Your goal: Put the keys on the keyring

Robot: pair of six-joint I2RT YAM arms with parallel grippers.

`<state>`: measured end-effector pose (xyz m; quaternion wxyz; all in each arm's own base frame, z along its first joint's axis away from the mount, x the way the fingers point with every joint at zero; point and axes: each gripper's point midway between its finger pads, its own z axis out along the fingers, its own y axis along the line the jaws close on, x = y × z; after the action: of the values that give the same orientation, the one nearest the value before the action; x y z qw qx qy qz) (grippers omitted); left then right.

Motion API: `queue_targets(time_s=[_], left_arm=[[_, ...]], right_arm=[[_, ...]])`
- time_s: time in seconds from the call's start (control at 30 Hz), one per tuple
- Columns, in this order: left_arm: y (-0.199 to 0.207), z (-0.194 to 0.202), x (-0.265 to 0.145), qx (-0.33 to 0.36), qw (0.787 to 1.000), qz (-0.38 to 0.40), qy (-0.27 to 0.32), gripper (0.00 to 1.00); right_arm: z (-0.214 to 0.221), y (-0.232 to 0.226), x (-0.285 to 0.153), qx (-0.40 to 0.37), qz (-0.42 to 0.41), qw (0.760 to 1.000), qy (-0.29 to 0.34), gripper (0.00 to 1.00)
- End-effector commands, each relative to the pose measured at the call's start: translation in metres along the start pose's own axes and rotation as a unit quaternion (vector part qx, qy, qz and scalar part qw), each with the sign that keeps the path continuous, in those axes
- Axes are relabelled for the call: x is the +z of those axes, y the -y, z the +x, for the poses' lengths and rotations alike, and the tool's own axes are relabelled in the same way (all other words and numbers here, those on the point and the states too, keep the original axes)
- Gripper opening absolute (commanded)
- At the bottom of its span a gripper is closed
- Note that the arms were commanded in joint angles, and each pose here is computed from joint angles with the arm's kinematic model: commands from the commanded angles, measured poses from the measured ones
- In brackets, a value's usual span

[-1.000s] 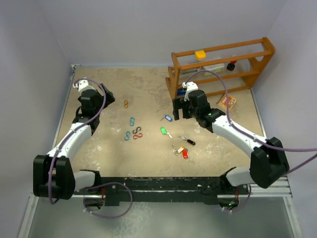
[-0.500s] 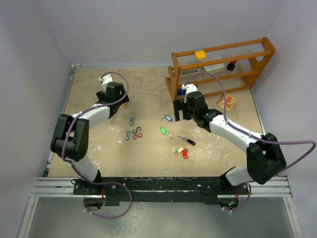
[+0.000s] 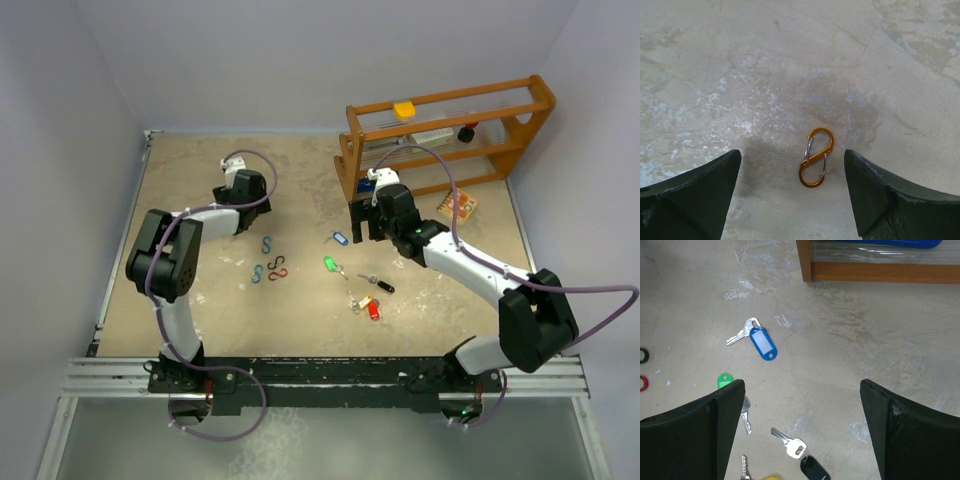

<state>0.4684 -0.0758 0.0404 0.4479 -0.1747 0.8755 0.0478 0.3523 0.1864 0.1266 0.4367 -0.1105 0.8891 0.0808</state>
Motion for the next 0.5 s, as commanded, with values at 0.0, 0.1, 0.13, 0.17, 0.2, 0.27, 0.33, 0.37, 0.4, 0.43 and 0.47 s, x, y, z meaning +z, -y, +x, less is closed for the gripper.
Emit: queue_targets(time_s=[0.0, 0.1, 0.13, 0.17, 0.2, 0.27, 0.33, 0.37, 0.4, 0.43, 0.47], left_arm=[[0.017, -0.021, 0.004, 0.004, 0.999, 0.018, 0.029, 0.81], [0.017, -0.017, 0.007, 0.010, 0.999, 0.018, 0.026, 0.80], [0.017, -0.016, 0.008, 0.011, 0.999, 0.017, 0.024, 0.79], [0.017, -0.015, 0.009, 0.013, 1.000, 0.016, 0.023, 0.79], [0.017, -0.013, 0.011, 0.015, 1.000, 0.015, 0.020, 0.78], [0.019, -0.012, 0.011, 0.018, 1.000, 0.018, 0.018, 0.76], [0.019, -0.010, 0.012, 0.019, 1.000, 0.018, 0.015, 0.74], [0.018, -0.009, 0.012, 0.021, 1.000, 0.018, 0.013, 0.73], [0.018, -0.009, 0.013, 0.022, 1.000, 0.018, 0.012, 0.72], [0.018, -0.008, 0.013, 0.023, 1.000, 0.018, 0.011, 0.72], [0.018, -0.007, 0.013, 0.026, 0.999, 0.019, 0.011, 0.71]], right_arm=[[-0.016, -0.002, -0.005, 0.012, 0.001, 1.000, 0.028, 1.00], [-0.013, -0.003, -0.004, 0.013, -0.001, 1.000, 0.024, 1.00], [-0.012, -0.003, -0.003, 0.014, -0.002, 1.000, 0.023, 1.00], [-0.012, -0.004, -0.003, 0.014, -0.004, 1.000, 0.023, 1.00], [-0.011, -0.004, -0.003, 0.015, -0.005, 1.000, 0.023, 1.00], [-0.010, -0.004, -0.003, 0.014, -0.005, 1.000, 0.022, 1.00], [-0.010, -0.004, -0.003, 0.015, -0.005, 1.000, 0.022, 1.00], [-0.009, -0.003, -0.003, 0.015, -0.004, 1.000, 0.021, 1.00], [-0.009, -0.003, -0.004, 0.014, -0.004, 1.000, 0.021, 1.00], [-0.008, -0.003, -0.004, 0.014, -0.004, 1.000, 0.020, 1.00], [-0.008, -0.003, -0.004, 0.014, -0.003, 1.000, 0.020, 1.00]])
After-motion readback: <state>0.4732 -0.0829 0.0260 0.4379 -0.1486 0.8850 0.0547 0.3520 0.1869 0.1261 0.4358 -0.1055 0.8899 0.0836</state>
